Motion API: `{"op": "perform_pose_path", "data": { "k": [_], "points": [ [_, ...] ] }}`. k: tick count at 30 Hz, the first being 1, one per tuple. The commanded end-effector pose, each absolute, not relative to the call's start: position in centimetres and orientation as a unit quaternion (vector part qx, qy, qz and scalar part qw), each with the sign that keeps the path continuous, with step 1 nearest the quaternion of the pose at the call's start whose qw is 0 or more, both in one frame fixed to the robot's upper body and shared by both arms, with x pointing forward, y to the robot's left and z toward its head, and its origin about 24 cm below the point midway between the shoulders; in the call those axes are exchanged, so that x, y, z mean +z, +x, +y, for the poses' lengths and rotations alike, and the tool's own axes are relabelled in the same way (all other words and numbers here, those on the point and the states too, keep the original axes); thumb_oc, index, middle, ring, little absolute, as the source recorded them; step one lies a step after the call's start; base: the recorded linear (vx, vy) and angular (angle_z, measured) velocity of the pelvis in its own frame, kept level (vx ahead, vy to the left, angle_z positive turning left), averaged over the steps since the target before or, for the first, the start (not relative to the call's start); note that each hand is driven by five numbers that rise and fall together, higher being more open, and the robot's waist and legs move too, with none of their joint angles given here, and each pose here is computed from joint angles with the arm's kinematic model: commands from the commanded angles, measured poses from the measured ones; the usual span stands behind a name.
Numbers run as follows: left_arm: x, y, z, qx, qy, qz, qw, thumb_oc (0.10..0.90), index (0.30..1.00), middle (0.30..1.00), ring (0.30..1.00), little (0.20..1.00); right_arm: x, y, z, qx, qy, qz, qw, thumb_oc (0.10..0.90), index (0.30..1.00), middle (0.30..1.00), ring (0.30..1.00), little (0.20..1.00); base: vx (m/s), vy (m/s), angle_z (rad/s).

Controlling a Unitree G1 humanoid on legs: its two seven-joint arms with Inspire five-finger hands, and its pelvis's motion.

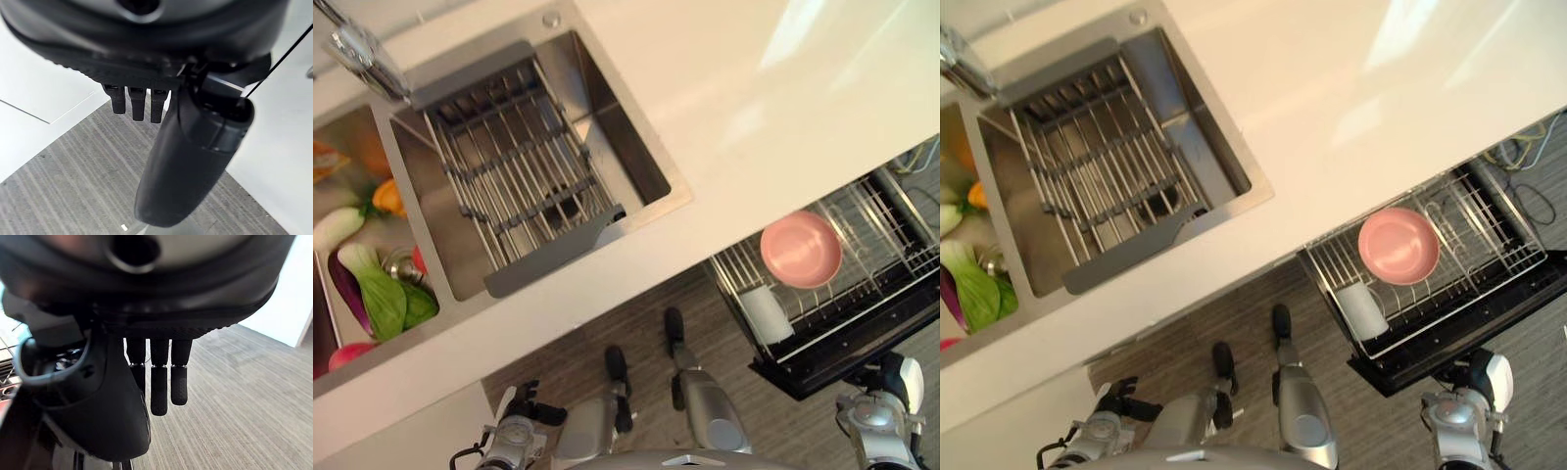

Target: Place the dishes in the dishwasher.

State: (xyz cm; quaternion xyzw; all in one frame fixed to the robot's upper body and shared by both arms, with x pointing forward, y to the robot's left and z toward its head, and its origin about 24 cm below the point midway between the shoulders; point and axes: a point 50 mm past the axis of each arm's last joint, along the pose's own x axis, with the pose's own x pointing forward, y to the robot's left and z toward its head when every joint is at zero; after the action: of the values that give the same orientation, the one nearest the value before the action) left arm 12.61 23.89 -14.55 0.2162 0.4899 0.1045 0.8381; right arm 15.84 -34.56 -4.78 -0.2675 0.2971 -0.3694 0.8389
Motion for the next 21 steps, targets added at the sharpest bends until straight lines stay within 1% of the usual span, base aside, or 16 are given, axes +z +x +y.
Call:
{"op": "perform_pose_path", "data": {
  "k": [1, 3, 6, 7, 8, 10, 11, 12, 13, 14, 17, 18, 20, 21],
  "points": [
    [-14.4, 12.3, 25.1, 0.134, 0.228, 0.489, 0.831, 0.800, 0.900, 0.900, 0.900, 0.900, 2.9, 22.8, -35.3, -0.387, -0.298, 0.102, 0.867, 0.400, 0.300, 0.300, 0.300, 0.300, -0.03, -0.009, 0.07],
    [-14.3, 12.3, 25.1, 0.148, 0.217, 0.486, 0.833, 0.800, 0.900, 0.900, 0.900, 0.900, 4.2, 25.0, -33.8, -0.362, -0.302, 0.066, 0.879, 0.400, 0.300, 0.300, 0.300, 0.300, -0.01, -0.020, 0.12],
    [-14.3, 12.8, 24.4, 0.132, 0.226, 0.475, 0.840, 0.800, 0.900, 0.900, 0.900, 0.900, 6.2, 28.3, -31.5, -0.323, -0.307, 0.018, 0.895, 0.400, 0.300, 0.300, 0.300, 0.300, 0.01, -0.041, 0.16],
    [-14.3, 12.9, 24.4, 0.132, 0.226, 0.475, 0.840, 0.800, 0.900, 0.900, 0.900, 0.900, 6.2, 28.3, -31.5, -0.322, -0.307, 0.017, 0.895, 0.400, 0.300, 0.300, 0.300, 0.300, 0.04, -0.062, 0.17],
    [-14.3, 13.2, 23.8, 0.122, 0.221, 0.466, 0.848, 0.800, 0.900, 0.900, 0.900, 0.900, 7.0, 29.9, -30.0, -0.299, -0.307, -0.005, 0.903, 0.400, 0.300, 0.300, 0.300, 0.300, 0.05, -0.075, 0.21],
    [-14.2, 13.6, 23.3, 0.118, 0.214, 0.458, 0.855, 0.800, 0.900, 0.900, 0.900, 0.900, 7.4, 30.9, -28.6, -0.271, -0.304, -0.020, 0.913, 0.400, 0.300, 0.300, 0.300, 0.300, 0.06, -0.084, 0.34],
    [-14.1, 13.9, 23.0, 0.112, 0.218, 0.451, 0.858, 0.800, 0.900, 0.900, 0.900, 0.900, 7.1, 31.2, -28.1, -0.260, -0.297, -0.019, 0.919, 0.546, 0.519, 0.519, 0.519, 0.519, 0.06, -0.068, 0.38],
    [-14.1, 14.0, 22.8, 0.103, 0.227, 0.449, 0.858, 0.800, 0.900, 0.900, 0.900, 0.900, 6.9, 31.2, -27.9, -0.252, -0.299, -0.015, 0.920, 0.546, 0.519, 0.519, 0.519, 0.519, 0.04, -0.048, 0.36],
    [-14.1, 14.0, 22.8, 0.103, 0.227, 0.449, 0.858, 0.800, 0.900, 0.900, 0.900, 0.900, 6.9, 31.2, -27.9, -0.252, -0.299, -0.015, 0.920, 0.731, 0.796, 0.796, 0.796, 0.796, 0.05, -0.047, 0.32],
    [-14.2, 13.9, 22.5, 0.095, 0.217, 0.449, 0.861, 0.800, 0.900, 0.900, 0.900, 0.900, 6.3, 31.2, -27.6, -0.236, -0.302, -0.003, 0.924, 0.800, 0.900, 0.900, 0.900, 0.900, 0.09, -0.078, 0.41],
    [-14.4, 14.1, 22.1, 0.086, 0.194, 0.457, 0.864, 0.800, 0.900, 0.900, 0.900, 0.900, 0.9, 28.8, -28.0, -0.208, -0.312, 0.107, 0.921, 0.800, 0.900, 0.900, 0.900, 0.900, 0.11, -0.082, 0.44],
    [-14.4, 14.1, 22.1, 0.086, 0.194, 0.458, 0.863, 0.800, 0.900, 0.900, 0.900, 0.900, 0.8, 28.8, -28.0, -0.207, -0.312, 0.107, 0.921, 0.800, 0.900, 0.900, 0.900, 0.900, 0.09, -0.046, 0.48],
    [-14.7, 13.5, 22.2, 0.079, 0.193, 0.474, 0.855, 0.800, 0.900, 0.900, 0.900, 0.900, -3.5, 26.1, -27.8, -0.180, -0.305, 0.203, 0.913, 0.800, 0.900, 0.900, 0.900, 0.900, 0.11, -0.047, 0.34],
    [-14.8, 13.4, 22.3, 0.074, 0.197, 0.479, 0.852, 0.800, 0.900, 0.900, 0.900, 0.900, -5.8, 24.3, -27.7, -0.163, -0.307, 0.259, 0.901, 0.800, 0.900, 0.900, 0.900, 0.900, 0.08, -0.033, 0.12]
  ]
}}
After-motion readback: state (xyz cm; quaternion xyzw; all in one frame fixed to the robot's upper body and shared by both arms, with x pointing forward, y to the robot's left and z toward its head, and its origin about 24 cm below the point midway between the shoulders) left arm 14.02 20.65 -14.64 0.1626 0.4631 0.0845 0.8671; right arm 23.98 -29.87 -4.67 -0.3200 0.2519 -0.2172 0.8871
